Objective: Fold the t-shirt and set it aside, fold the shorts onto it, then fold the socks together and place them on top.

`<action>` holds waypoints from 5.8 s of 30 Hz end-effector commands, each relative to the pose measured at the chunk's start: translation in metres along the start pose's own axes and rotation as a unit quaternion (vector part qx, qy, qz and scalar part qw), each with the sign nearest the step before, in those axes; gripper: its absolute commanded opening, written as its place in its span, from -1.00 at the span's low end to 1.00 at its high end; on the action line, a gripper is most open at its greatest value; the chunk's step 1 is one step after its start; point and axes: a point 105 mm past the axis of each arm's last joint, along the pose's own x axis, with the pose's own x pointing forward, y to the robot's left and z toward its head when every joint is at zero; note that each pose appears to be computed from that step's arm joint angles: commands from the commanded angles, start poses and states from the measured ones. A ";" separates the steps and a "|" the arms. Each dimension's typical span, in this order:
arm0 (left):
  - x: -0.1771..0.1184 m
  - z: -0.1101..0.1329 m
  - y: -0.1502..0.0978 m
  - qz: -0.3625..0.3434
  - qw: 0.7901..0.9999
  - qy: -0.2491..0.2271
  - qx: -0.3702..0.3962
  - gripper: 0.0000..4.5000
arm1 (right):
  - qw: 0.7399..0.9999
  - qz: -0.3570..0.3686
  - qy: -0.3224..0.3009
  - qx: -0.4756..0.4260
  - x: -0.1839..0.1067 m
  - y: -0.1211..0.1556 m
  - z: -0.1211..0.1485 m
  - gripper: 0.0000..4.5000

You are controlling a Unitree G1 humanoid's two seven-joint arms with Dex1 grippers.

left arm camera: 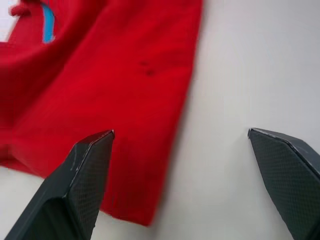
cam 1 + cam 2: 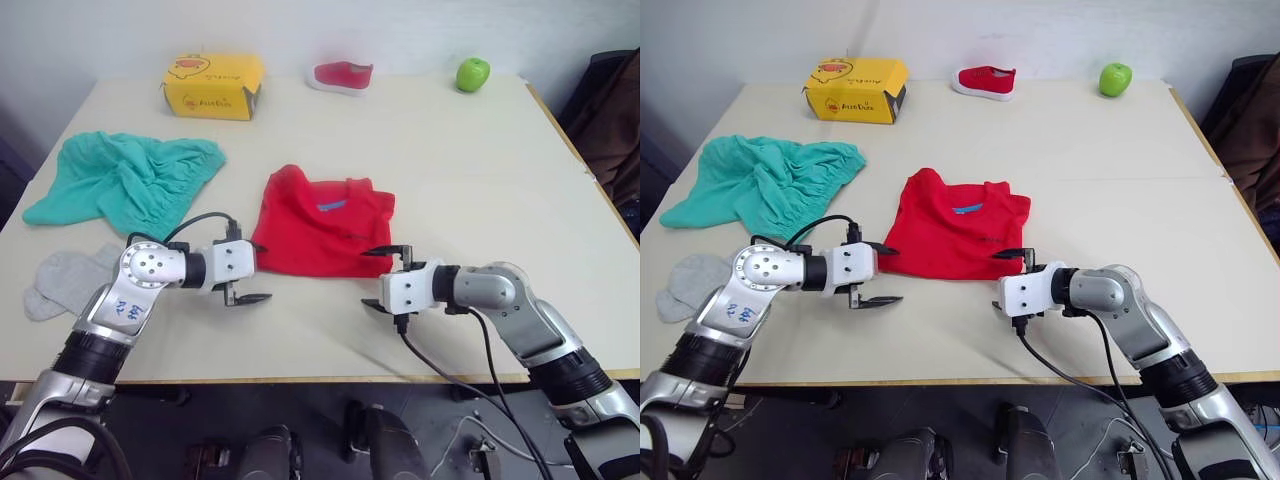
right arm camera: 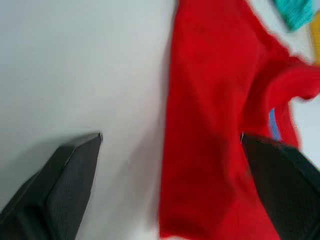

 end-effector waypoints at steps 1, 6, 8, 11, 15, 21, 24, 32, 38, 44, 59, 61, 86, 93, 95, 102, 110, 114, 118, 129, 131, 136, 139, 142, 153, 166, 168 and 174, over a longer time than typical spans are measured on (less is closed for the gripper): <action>0.010 -0.020 -0.003 0.008 0.999 0.033 0.018 0.72 | 0.999 -0.015 0.037 -0.030 0.001 0.000 -0.021 0.58; 0.022 -0.027 0.002 0.026 0.999 0.031 0.010 0.05 | 0.996 -0.058 0.054 -0.047 0.003 -0.008 -0.033 -0.19; 0.026 -0.028 0.001 0.020 0.999 0.026 0.000 -0.22 | 0.995 -0.070 0.054 -0.038 0.004 -0.008 -0.034 -0.50; 0.028 -0.027 0.000 0.009 1.000 0.019 -0.006 -0.66 | 0.995 -0.082 0.046 -0.016 0.006 -0.012 -0.031 -0.98; 0.025 -0.024 0.000 -0.003 1.000 0.009 -0.013 -0.98 | 0.995 -0.089 0.033 0.005 0.002 -0.020 -0.026 -1.00; 0.001 0.003 -0.029 -0.107 0.992 -0.061 -0.040 -0.98 | 0.999 -0.017 -0.030 0.042 -0.021 -0.004 0.004 -1.00; -0.017 0.004 -0.047 -0.138 0.987 -0.066 -0.040 -0.98 | 0.995 0.020 -0.055 0.077 -0.038 0.010 0.022 -1.00; -0.028 0.007 -0.085 -0.152 0.982 -0.084 -0.075 -0.98 | 0.984 0.060 -0.068 0.150 -0.048 0.058 0.040 -1.00; -0.024 0.012 -0.097 -0.153 0.976 -0.091 -0.122 -0.77 | 0.977 0.054 -0.059 0.197 -0.049 0.059 0.035 -0.55; -0.063 0.016 -0.111 -0.222 0.941 -0.080 -0.240 0.04 | 0.935 0.089 -0.108 0.327 -0.079 0.045 0.056 0.40; 0.009 0.056 -0.049 -0.214 0.925 -0.140 -0.282 -0.82 | 0.894 0.110 -0.109 0.422 -0.026 0.004 0.025 -0.66; 0.024 0.052 -0.057 -0.230 0.928 -0.117 -0.269 -1.00 | 0.896 0.122 -0.101 0.415 -0.011 0.008 0.017 -0.98; -0.014 0.044 -0.027 -0.161 0.917 -0.136 -0.338 -1.00 | 0.903 0.057 -0.153 0.396 -0.019 -0.041 0.034 -0.99; 0.017 -0.006 0.010 -0.078 0.932 -0.052 -0.350 -1.00 | 0.909 0.137 -0.062 0.389 -0.009 0.047 0.028 -0.99; 0.020 -0.021 0.020 -0.048 0.934 -0.033 -0.353 -1.00 | 0.911 0.130 -0.038 0.390 -0.009 0.055 0.019 -0.99; -0.005 -0.056 0.048 0.026 0.935 -0.004 -0.354 -1.00 | 0.894 0.155 -0.047 0.418 -0.040 0.067 0.030 -0.99; -0.068 -0.015 0.051 -0.039 0.948 -0.092 -0.302 -1.00 | 0.818 0.047 -0.059 0.570 -0.089 0.016 0.014 -0.99; -0.084 0.042 0.030 -0.118 0.939 -0.170 -0.276 -0.83 | 0.718 0.067 -0.030 0.692 -0.117 0.020 -0.006 -0.59; -0.080 0.065 0.009 -0.150 0.940 -0.181 -0.247 -0.33 | 0.640 0.060 -0.017 0.766 -0.109 0.024 -0.024 0.04; -0.070 0.095 -0.006 -0.171 0.938 -0.218 -0.208 0.99 | 0.530 0.141 -0.022 0.836 -0.032 0.035 -0.020 1.00; -0.070 0.102 -0.011 -0.181 0.936 -0.226 -0.200 0.99 | 0.533 0.152 -0.033 0.831 -0.016 0.032 -0.012 1.00; -0.068 0.106 -0.015 -0.181 0.939 -0.225 -0.188 1.00 | 0.550 0.176 -0.035 0.816 0.009 0.035 0.003 0.92; -0.068 0.106 -0.012 -0.170 0.941 -0.227 -0.184 1.00 | 0.553 0.163 -0.021 0.817 0.016 0.037 -0.002 0.57; -0.068 0.107 -0.009 -0.163 0.941 -0.231 -0.184 1.00 | 0.558 0.155 -0.016 0.815 0.017 0.036 -0.006 0.12; -0.059 0.109 -0.006 -0.155 0.941 -0.242 -0.177 1.00 | 0.616 0.080 -0.018 0.784 -0.027 0.005 -0.027 -0.99; -0.046 0.110 0.000 -0.152 0.939 -0.260 -0.166 1.00 | 0.661 -0.123 0.230 0.704 -0.211 0.010 -0.147 -0.99; -0.045 0.111 0.000 -0.152 0.939 -0.263 -0.164 1.00 | 0.655 -0.154 0.274 0.687 -0.239 0.017 -0.167 -0.99; -0.043 0.114 0.003 -0.147 0.937 -0.272 -0.161 1.00 | 0.650 -0.207 0.349 0.643 -0.267 0.030 -0.200 -0.99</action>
